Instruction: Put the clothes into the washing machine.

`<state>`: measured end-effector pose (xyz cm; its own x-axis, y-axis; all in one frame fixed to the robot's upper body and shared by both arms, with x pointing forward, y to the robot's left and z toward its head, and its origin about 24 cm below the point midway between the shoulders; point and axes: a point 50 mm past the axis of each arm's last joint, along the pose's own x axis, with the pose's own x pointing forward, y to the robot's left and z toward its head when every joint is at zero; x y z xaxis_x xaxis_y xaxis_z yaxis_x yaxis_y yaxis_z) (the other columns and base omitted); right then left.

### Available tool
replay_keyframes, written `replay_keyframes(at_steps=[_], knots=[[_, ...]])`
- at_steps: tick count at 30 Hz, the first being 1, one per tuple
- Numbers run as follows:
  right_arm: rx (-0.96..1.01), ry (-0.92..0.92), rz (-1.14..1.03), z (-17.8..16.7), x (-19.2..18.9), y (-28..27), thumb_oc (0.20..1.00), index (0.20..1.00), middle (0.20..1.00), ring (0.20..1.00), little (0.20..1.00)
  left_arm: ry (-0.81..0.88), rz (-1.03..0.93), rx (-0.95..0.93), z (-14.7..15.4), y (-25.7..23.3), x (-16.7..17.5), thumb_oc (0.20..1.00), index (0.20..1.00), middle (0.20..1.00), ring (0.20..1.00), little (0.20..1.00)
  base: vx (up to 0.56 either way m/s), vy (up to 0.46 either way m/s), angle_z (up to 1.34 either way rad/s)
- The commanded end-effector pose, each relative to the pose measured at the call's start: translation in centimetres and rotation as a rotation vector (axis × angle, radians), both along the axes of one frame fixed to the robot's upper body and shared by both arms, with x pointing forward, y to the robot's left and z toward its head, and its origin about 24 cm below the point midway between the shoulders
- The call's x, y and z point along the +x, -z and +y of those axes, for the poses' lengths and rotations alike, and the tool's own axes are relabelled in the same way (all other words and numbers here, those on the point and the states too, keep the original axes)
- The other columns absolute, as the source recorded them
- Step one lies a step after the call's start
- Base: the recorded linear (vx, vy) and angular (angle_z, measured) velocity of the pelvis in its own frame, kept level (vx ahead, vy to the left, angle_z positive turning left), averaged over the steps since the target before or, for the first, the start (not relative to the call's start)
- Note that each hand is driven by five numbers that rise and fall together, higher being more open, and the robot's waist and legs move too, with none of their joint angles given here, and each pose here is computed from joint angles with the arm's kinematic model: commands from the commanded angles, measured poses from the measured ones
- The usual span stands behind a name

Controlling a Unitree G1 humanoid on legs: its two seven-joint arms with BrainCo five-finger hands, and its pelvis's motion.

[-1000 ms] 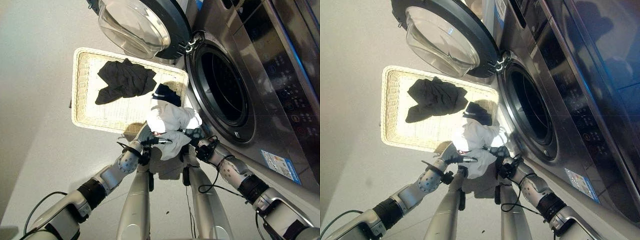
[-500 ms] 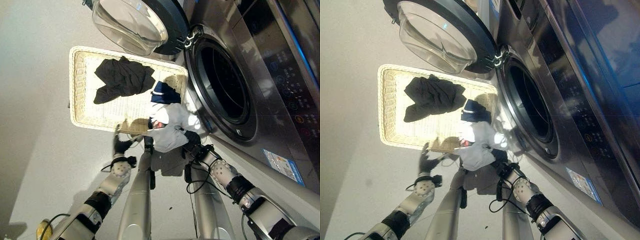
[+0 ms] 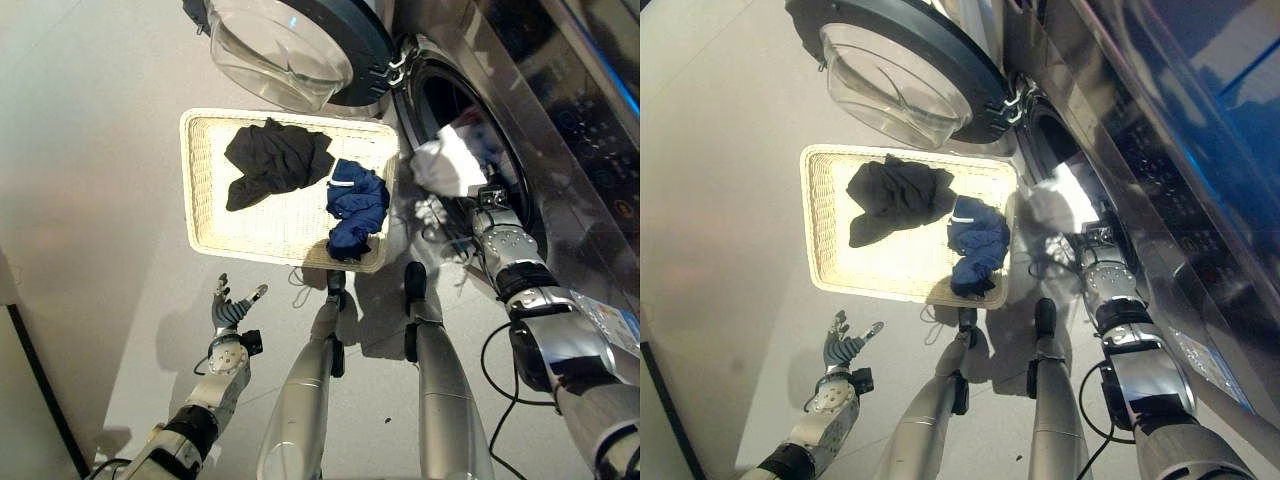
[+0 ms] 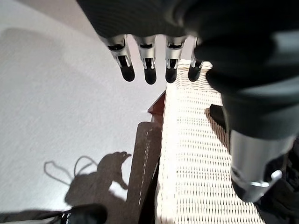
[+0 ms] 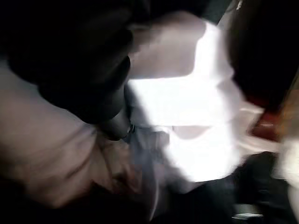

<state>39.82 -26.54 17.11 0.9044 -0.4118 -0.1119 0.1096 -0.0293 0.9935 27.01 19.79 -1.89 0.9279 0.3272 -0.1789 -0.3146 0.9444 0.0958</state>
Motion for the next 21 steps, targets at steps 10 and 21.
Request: replay_keyframes(at_steps=[10, 21], knots=[[0.224, 1.003, -0.546, -15.8, -15.0, -8.2, 1.000, 1.000, 1.000, 1.000, 1.000, 0.012, -0.012, 0.002, 3.4, -2.5, 0.8, 1.000, 1.000, 1.000, 1.000, 1.000, 0.02, -0.024, -0.01], [-0.320, -0.313, -0.130, 0.3, -2.8, 6.2, 1.000, 1.000, 1.000, 1.000, 1.000, 0.039, -0.022, 0.033, 0.6, -2.1, 1.8, 1.000, 1.000, 1.000, 1.000, 1.000, -0.02, -0.050, -0.02]])
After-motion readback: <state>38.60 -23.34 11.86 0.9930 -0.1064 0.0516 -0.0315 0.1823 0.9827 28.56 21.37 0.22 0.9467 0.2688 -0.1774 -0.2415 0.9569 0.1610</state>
